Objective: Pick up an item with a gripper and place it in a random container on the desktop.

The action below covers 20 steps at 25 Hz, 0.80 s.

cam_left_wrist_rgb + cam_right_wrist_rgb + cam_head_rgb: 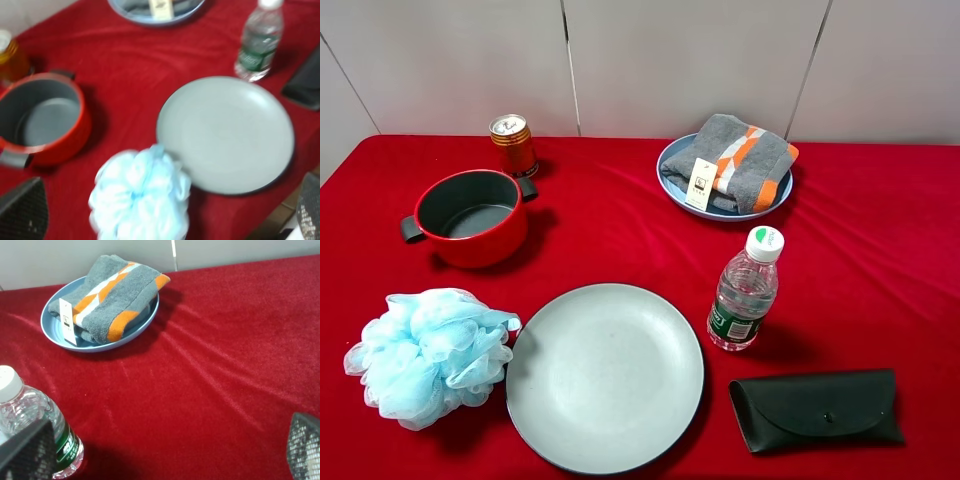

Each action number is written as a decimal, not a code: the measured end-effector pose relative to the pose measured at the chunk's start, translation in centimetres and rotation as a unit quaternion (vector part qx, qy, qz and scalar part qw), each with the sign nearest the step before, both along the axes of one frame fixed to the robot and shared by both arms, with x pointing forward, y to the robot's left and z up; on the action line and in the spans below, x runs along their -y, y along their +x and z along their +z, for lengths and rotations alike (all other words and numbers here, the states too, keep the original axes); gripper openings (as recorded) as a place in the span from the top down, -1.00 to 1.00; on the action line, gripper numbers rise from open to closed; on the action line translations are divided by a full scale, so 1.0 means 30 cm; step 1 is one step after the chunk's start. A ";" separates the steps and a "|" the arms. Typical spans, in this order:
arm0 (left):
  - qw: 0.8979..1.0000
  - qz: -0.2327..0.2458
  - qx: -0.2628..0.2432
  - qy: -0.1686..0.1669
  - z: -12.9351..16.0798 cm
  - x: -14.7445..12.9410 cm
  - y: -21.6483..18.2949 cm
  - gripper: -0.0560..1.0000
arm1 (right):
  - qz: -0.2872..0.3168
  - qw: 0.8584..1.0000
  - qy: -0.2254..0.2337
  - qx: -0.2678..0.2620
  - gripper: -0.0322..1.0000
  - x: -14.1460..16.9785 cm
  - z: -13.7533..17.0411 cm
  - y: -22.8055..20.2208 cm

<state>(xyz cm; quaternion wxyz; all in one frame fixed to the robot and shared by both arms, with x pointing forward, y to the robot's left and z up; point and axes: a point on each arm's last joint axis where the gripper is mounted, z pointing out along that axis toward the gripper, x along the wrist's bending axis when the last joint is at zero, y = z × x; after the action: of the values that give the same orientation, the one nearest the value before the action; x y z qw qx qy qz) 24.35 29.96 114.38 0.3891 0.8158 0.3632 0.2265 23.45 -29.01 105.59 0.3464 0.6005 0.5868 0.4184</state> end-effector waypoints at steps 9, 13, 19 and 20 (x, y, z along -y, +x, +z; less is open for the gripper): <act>0.990 0.136 -0.025 0.014 -0.216 -0.020 -0.040 -0.99 | 0.000 1.000 0.000 0.000 -0.40 0.000 0.000 0.000; 0.983 0.185 -0.014 0.001 -0.279 -0.012 -0.037 -0.99 | 0.000 1.000 0.000 0.001 -0.40 0.000 0.000 0.000; 0.973 0.231 -0.005 -0.018 -0.342 0.001 -0.043 -0.99 | 0.000 1.000 0.000 0.001 -0.40 0.000 0.000 0.000; 0.972 0.234 0.001 -0.019 -0.344 0.002 -0.048 -0.99 | 0.000 1.000 0.000 0.001 -0.40 0.000 0.000 0.000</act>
<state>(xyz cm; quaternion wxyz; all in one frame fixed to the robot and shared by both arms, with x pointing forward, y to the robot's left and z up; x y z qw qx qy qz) 22.91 29.90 104.05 0.3413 0.7001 0.5478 0.3053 23.46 -29.01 105.59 0.3467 0.6003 0.5866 0.4187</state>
